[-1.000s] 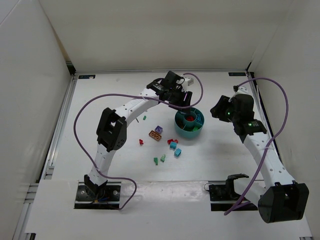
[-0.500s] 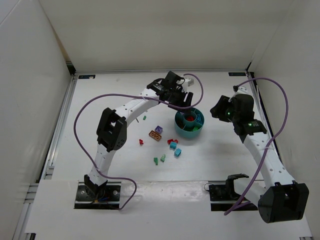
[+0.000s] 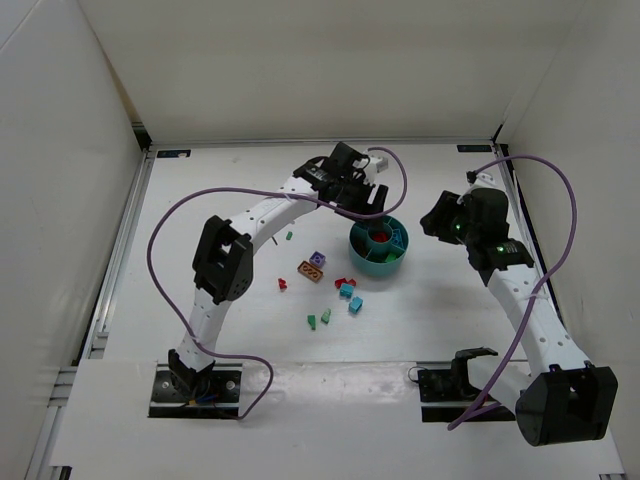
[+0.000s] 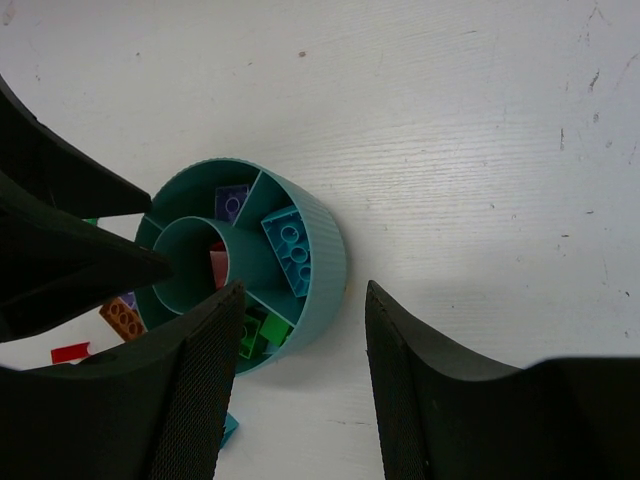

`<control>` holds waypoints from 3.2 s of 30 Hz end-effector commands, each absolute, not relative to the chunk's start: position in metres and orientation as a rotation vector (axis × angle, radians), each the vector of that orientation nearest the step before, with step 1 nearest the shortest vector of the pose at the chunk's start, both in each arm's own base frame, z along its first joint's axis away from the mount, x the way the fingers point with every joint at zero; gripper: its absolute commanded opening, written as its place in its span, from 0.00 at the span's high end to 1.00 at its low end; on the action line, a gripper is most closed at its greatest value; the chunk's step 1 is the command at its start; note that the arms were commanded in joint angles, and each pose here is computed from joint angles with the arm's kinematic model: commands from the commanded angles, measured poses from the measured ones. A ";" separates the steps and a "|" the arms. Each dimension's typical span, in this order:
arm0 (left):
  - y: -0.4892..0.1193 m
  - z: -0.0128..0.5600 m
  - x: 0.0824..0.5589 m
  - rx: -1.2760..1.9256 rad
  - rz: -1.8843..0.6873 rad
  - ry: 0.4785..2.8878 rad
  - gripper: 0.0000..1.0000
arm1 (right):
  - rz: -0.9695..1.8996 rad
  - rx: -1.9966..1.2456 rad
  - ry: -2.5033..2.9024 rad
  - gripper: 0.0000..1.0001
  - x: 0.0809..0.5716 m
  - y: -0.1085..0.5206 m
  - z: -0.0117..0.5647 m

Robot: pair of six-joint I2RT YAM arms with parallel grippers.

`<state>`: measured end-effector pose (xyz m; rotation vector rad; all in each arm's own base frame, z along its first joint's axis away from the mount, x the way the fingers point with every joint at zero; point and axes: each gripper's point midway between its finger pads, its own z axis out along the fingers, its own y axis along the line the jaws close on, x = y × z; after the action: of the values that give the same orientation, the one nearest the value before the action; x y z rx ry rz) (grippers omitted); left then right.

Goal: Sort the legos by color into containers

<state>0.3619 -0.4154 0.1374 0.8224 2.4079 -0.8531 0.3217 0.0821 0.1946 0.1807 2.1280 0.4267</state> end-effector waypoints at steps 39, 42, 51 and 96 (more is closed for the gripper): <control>-0.162 0.166 0.385 -0.130 -0.472 2.858 0.08 | 0.158 0.171 2.443 0.40 0.416 0.055 0.193; -0.156 0.153 0.392 -0.150 -0.474 2.886 0.09 | 0.136 0.176 2.433 0.40 0.427 0.057 0.200; -0.156 0.114 0.411 -0.166 -0.476 2.936 0.16 | 0.105 0.164 2.434 0.40 0.443 0.060 0.205; -0.243 0.091 0.365 0.531 -0.421 2.806 0.21 | 0.163 0.060 2.307 0.40 0.424 0.088 0.203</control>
<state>0.3594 -0.2139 0.0584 0.4234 2.9767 -0.3145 0.4166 0.0885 0.1837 -0.0014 2.4067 0.1225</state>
